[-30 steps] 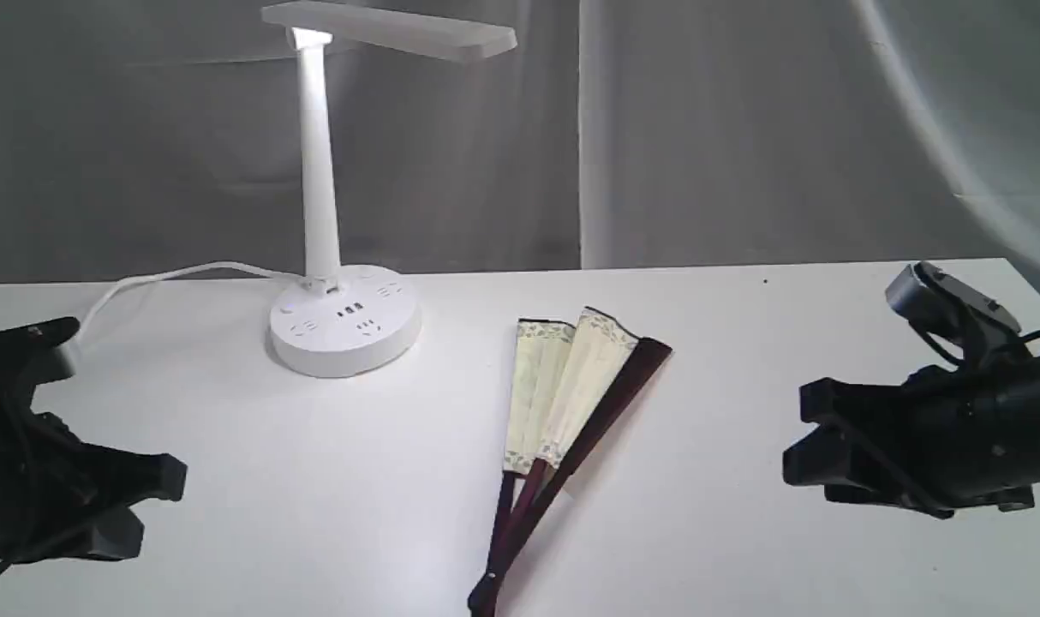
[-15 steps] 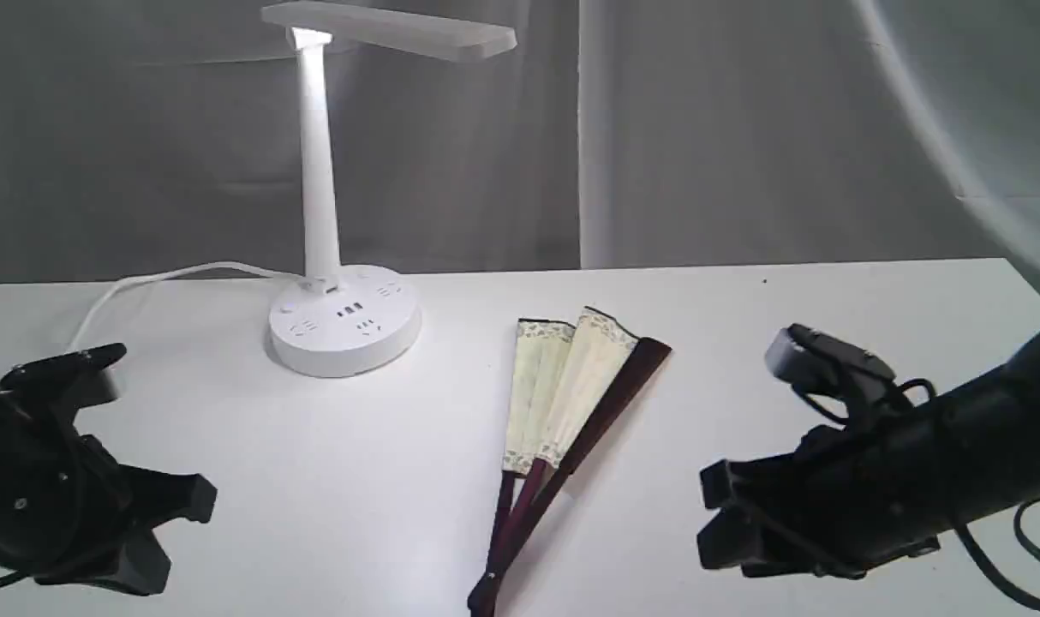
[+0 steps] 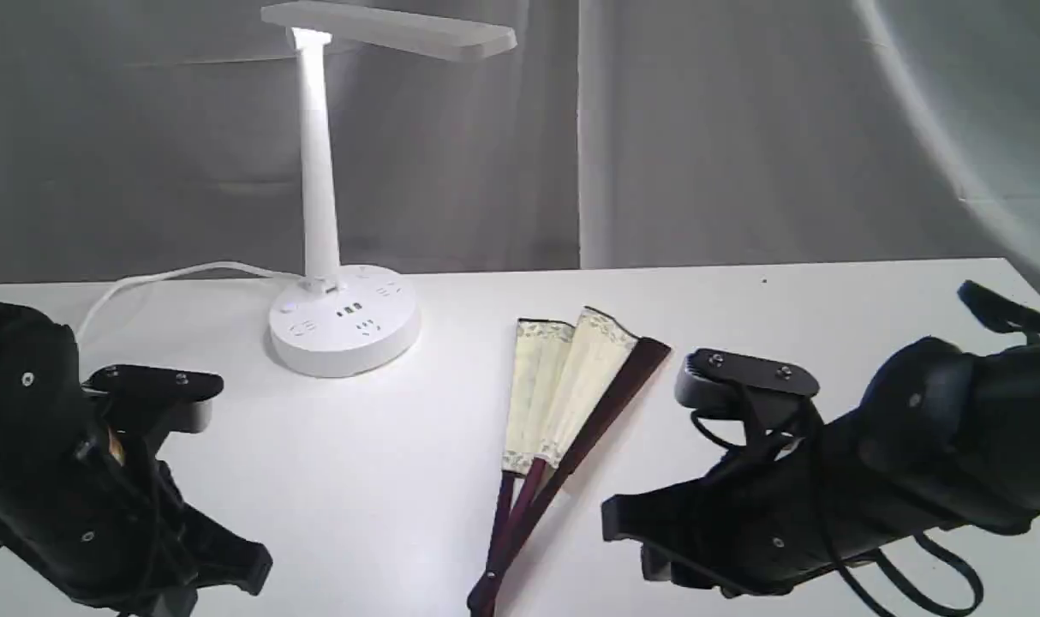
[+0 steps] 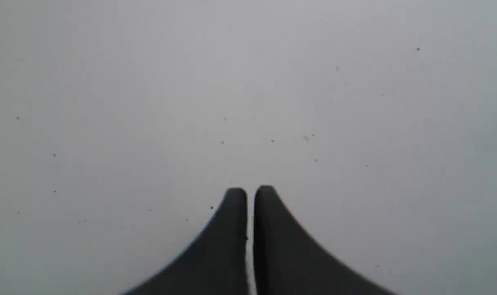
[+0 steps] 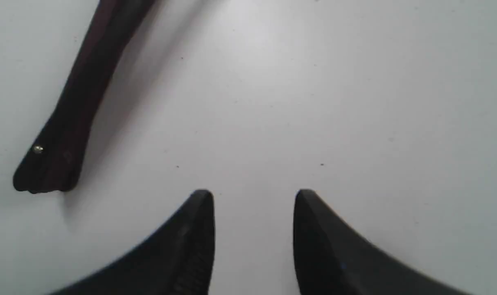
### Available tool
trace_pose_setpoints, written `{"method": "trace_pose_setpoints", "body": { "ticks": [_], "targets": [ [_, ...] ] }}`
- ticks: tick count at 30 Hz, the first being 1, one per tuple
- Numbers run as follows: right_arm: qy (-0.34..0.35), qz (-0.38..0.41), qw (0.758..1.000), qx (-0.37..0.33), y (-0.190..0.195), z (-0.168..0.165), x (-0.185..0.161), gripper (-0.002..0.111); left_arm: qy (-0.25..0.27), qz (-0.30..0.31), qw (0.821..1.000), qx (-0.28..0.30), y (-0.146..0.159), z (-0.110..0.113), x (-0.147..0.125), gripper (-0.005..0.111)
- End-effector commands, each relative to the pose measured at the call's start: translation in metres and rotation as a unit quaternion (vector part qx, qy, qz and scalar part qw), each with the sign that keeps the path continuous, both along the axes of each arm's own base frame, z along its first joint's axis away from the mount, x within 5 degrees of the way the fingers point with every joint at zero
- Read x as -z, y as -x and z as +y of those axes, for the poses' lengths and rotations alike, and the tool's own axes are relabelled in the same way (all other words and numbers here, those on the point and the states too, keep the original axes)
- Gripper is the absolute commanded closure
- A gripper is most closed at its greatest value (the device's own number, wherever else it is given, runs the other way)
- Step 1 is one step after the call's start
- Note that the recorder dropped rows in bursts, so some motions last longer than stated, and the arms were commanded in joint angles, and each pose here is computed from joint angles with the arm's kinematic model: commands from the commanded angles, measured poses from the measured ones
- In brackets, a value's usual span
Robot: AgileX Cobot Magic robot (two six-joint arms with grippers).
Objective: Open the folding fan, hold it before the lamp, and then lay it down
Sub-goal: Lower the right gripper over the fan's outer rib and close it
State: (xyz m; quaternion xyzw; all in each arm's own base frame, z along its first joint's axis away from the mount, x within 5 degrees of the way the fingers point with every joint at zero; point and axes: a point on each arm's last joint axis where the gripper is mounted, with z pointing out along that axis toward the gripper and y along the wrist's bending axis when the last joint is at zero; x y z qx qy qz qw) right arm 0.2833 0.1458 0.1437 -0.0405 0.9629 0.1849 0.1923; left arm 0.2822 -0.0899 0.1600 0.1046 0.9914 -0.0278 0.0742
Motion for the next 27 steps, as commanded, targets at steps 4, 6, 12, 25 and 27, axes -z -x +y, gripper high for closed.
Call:
{"method": "trace_pose_setpoints", "body": {
  "ticks": [4, 6, 12, 25, 27],
  "targets": [
    [-0.020, 0.002, 1.000, -0.005, -0.014, 0.018, -0.007, 0.075, 0.016, -0.009, 1.000, -0.011, -0.002, -0.006, -0.002, 0.107],
    [-0.028, -0.008, 1.000, -0.009, -0.022, 0.022, -0.014, 0.073, 0.017, -0.010, 1.000, -0.011, -0.002, -0.007, -0.002, 0.107],
    [-0.080, -0.014, 0.996, 0.044, -0.041, 0.033, -0.027, 0.061, 0.020, -0.021, 1.000, -0.010, -0.004, -0.007, -0.002, 0.107],
    [-0.152, 0.037, 0.975, 0.155, -0.065, 0.047, 0.000, 0.057, 0.039, -0.013, 0.999, -0.028, -0.003, -0.010, -0.002, 0.107],
    [-0.160, 0.053, 0.970, 0.177, -0.067, 0.046, 0.009, 0.057, 0.039, -0.013, 0.999, -0.028, -0.003, -0.010, -0.002, 0.107]
  ]
}}
